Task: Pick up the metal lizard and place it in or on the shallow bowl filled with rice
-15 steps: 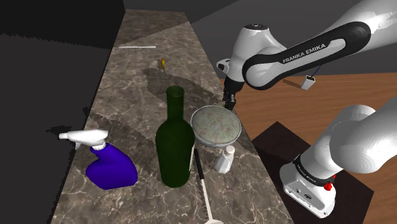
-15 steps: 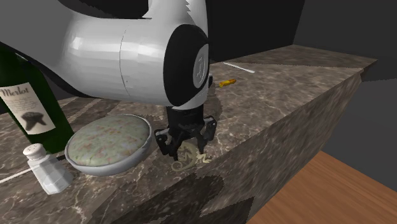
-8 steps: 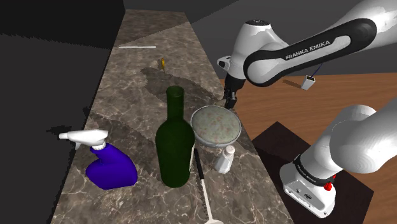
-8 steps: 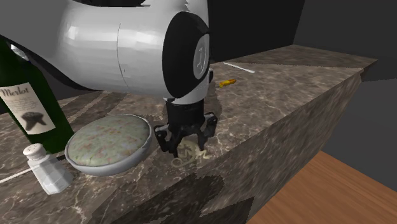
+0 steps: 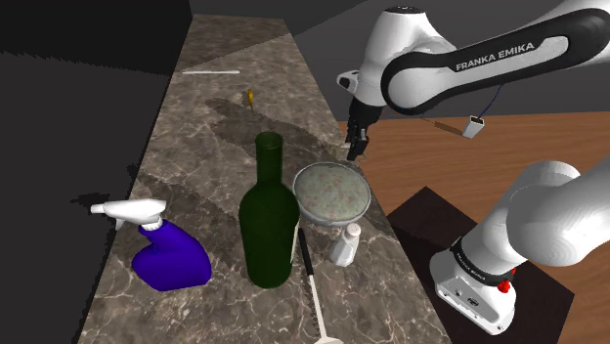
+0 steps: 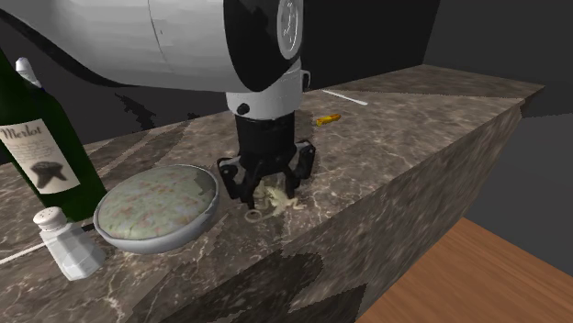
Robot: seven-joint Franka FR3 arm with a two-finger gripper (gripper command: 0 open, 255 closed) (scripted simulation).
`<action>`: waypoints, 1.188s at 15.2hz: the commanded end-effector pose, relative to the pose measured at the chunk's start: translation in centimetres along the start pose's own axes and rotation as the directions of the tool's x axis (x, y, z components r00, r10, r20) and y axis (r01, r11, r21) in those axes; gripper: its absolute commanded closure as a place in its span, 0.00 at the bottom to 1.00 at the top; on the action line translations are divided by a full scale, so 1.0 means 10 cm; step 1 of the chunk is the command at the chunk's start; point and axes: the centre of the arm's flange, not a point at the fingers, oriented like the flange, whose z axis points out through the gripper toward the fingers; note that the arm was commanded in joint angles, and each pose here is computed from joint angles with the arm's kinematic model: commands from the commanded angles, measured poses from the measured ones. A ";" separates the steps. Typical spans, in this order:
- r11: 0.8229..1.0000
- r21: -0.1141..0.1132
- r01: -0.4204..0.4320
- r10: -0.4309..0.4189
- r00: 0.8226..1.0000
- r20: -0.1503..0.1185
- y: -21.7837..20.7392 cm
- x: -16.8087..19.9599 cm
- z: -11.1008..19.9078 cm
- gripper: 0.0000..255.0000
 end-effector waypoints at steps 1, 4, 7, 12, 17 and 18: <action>1.000 0.000 0.000 0.000 1.000 0.000 0.00 0.01 -0.12 1.00; 1.000 0.000 0.000 0.000 1.000 0.000 0.01 0.02 -0.27 1.00; 1.000 0.000 0.000 0.000 1.000 0.000 0.01 0.03 -0.43 1.00; 1.000 0.000 0.000 0.000 1.000 0.000 0.02 0.04 -0.70 1.00; 1.000 0.000 0.000 0.000 1.000 0.000 0.03 0.06 -0.96 1.00; 1.000 0.000 0.000 0.000 1.000 0.000 0.03 0.06 -1.01 1.00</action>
